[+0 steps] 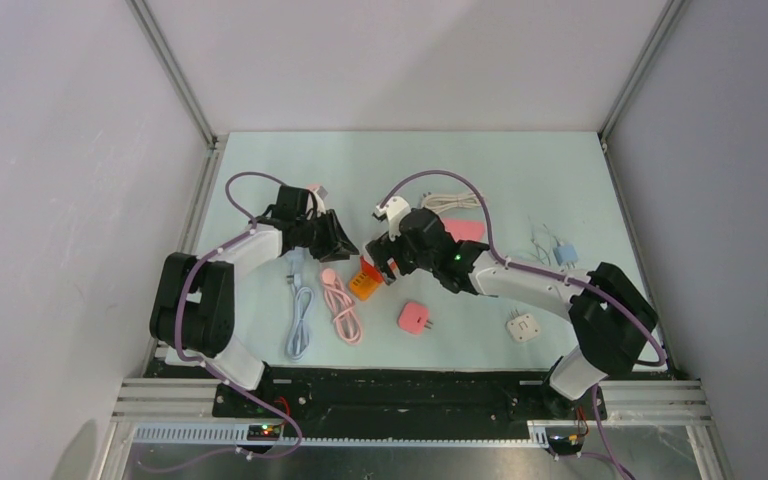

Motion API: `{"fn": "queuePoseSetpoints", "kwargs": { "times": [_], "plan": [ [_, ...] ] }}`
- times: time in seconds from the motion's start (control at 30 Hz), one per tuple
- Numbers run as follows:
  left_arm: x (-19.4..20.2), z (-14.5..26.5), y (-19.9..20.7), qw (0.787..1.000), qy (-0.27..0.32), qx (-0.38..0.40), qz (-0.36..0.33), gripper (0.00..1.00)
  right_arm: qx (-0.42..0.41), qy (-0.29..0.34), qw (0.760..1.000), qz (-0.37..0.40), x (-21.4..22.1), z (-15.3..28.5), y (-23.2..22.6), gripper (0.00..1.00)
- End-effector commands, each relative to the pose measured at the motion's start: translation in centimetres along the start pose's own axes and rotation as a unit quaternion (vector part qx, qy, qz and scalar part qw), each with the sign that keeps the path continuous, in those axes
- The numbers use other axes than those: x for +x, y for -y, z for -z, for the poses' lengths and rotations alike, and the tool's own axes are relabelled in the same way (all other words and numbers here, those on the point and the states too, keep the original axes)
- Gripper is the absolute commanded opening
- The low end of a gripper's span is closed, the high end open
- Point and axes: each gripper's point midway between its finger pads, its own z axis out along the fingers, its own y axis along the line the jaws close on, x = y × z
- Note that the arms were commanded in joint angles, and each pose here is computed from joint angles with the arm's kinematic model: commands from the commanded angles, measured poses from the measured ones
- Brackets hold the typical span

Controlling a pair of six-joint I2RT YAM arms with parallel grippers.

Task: Insert the plug
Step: Insert the plug into the socket, then press the plug into the socket.

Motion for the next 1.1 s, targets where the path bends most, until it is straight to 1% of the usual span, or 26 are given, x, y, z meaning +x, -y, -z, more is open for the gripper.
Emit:
{"fn": "queuePoseSetpoints", "kwargs": {
  "times": [0.0, 0.1, 0.27, 0.37, 0.47, 0.53, 0.63, 0.8, 0.9, 0.97, 1.07],
  "plan": [
    [-1.6, 0.4, 1.4, 0.999, 0.021, 0.012, -0.027, 0.37, 0.012, 0.022, 1.0, -0.004, -3.7, 1.5, 0.6, 0.93],
    [-1.6, 0.4, 1.3, 0.999, 0.021, 0.01, -0.026, 0.37, 0.015, 0.008, 1.0, -0.012, -4.1, 1.8, 0.8, 0.94],
    [-1.6, 0.4, 1.2, 0.999, 0.022, 0.007, -0.027, 0.37, -0.022, -0.016, 0.999, -0.018, -4.5, 2.3, -0.6, 0.94],
    [-1.6, 0.5, 1.2, 0.999, 0.022, 0.007, -0.027, 0.37, -0.052, -0.046, 0.997, -0.023, -4.5, 2.3, -1.7, 0.93],
    [-1.6, 0.6, 1.1, 0.999, 0.022, 0.007, -0.028, 0.37, -0.059, -0.077, 0.995, -0.029, -4.0, 1.8, -2.0, 0.92],
    [-1.6, 0.6, 1.0, 0.999, 0.022, 0.006, -0.027, 0.37, -0.064, -0.091, 0.993, -0.032, -4.5, 1.7, -2.0, 0.88],
    [-1.6, 0.6, 0.9, 0.999, 0.021, 0.006, -0.028, 0.37, -0.071, -0.121, 0.989, -0.034, -3.9, 1.6, -2.1, 0.81],
    [-1.4, 0.6, 0.8, 0.999, 0.018, 0.004, -0.028, 0.37, -0.066, -0.165, 0.984, -0.027, -3.1, 1.5, -1.6, 0.78],
    [-1.4, 0.6, 0.7, 0.999, 0.017, 0.004, -0.027, 0.37, -0.064, -0.173, 0.983, -0.022, -3.0, 1.4, -1.4, 0.74],
    [-1.3, 0.5, 0.6, 1.0, 0.016, 0.004, -0.026, 0.37, -0.067, -0.176, 0.982, -0.018, -2.9, 1.2, -1.4, 0.68],
    [-1.2, 0.5, 0.6, 1.0, 0.014, 0.004, -0.027, 0.37, -0.071, -0.183, 0.98, -0.014, -2.6, 1.0, -1.5, 0.54]
  ]
}}
